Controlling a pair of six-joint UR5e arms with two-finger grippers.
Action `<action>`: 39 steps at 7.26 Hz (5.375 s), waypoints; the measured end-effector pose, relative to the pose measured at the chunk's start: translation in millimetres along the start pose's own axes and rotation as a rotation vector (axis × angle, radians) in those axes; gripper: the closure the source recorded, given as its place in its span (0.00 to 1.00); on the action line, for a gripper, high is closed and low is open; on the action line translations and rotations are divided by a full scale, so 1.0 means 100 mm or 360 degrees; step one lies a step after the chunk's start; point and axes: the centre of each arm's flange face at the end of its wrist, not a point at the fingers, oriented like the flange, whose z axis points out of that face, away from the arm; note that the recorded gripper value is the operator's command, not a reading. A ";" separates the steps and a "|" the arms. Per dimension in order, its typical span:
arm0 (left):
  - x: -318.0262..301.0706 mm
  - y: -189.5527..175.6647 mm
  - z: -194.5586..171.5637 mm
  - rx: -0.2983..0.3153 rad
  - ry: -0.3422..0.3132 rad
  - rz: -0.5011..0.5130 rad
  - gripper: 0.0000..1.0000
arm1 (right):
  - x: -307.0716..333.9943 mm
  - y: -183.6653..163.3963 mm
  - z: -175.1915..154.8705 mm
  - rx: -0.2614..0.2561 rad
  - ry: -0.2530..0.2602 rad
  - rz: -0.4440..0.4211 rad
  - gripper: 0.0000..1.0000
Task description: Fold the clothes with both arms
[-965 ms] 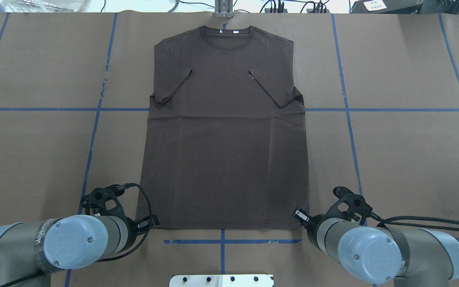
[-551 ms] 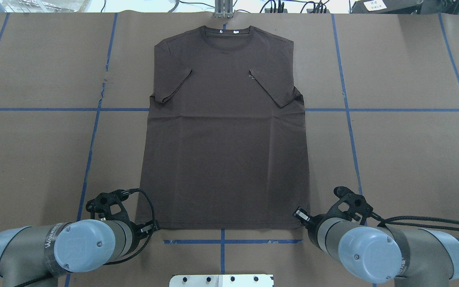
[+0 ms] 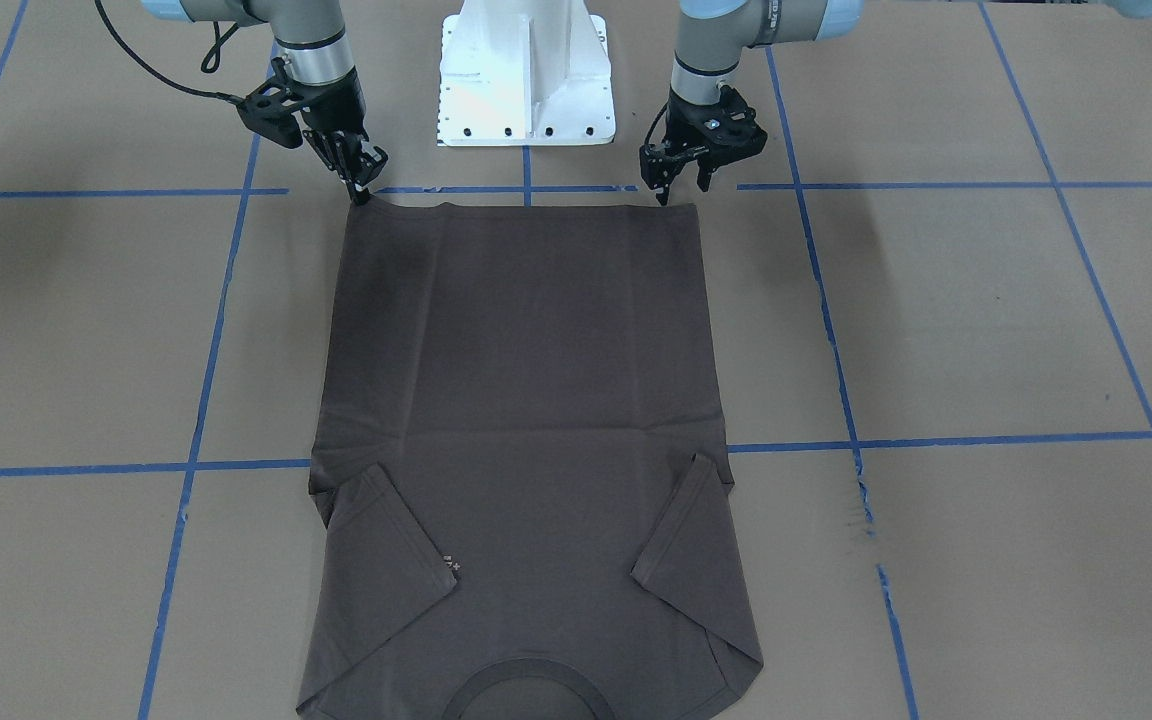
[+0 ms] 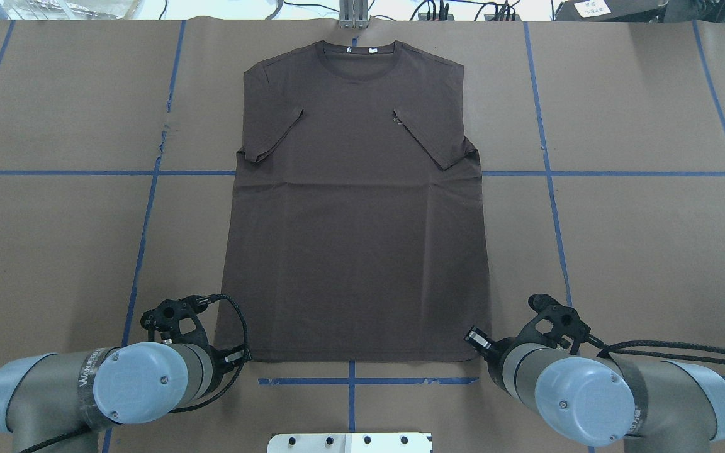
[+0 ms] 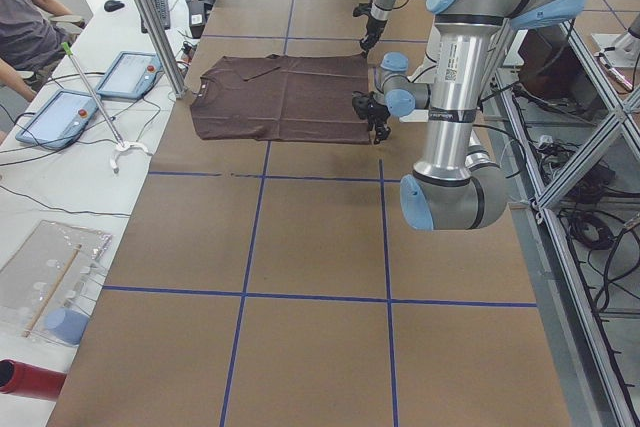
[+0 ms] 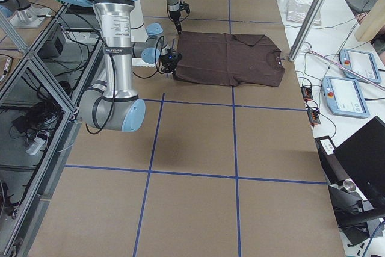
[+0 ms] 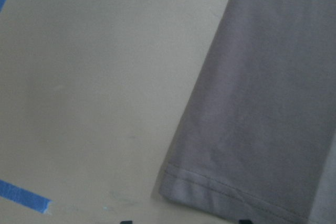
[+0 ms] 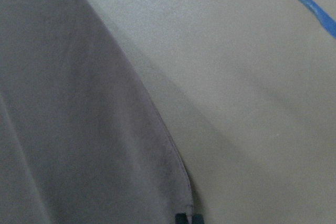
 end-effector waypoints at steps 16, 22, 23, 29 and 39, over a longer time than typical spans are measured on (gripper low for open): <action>0.19 -0.06 -0.74 -0.0038 0.0148 -0.0042 1.00 | 0.10 -0.04 -0.32 -0.0047 -0.0036 -0.0015 1.00; 0.21 0.00 -1.43 -0.0120 0.0218 -0.0270 1.00 | 0.08 -0.26 -1.15 -0.0133 -0.0204 -0.0099 1.00; 0.48 -0.48 -1.39 0.0017 0.0254 -0.0248 1.00 | -0.23 -0.52 -1.02 -0.0035 -0.0253 -0.0127 1.00; 1.11 -3.27 -0.53 0.0577 0.0315 -0.0220 1.00 | -2.18 -2.56 0.40 0.0500 -0.0024 -0.0196 1.00; 1.26 -3.86 0.22 0.0751 0.0390 -0.0124 0.61 | -2.88 -3.16 0.95 0.0539 -0.0087 -0.0143 0.36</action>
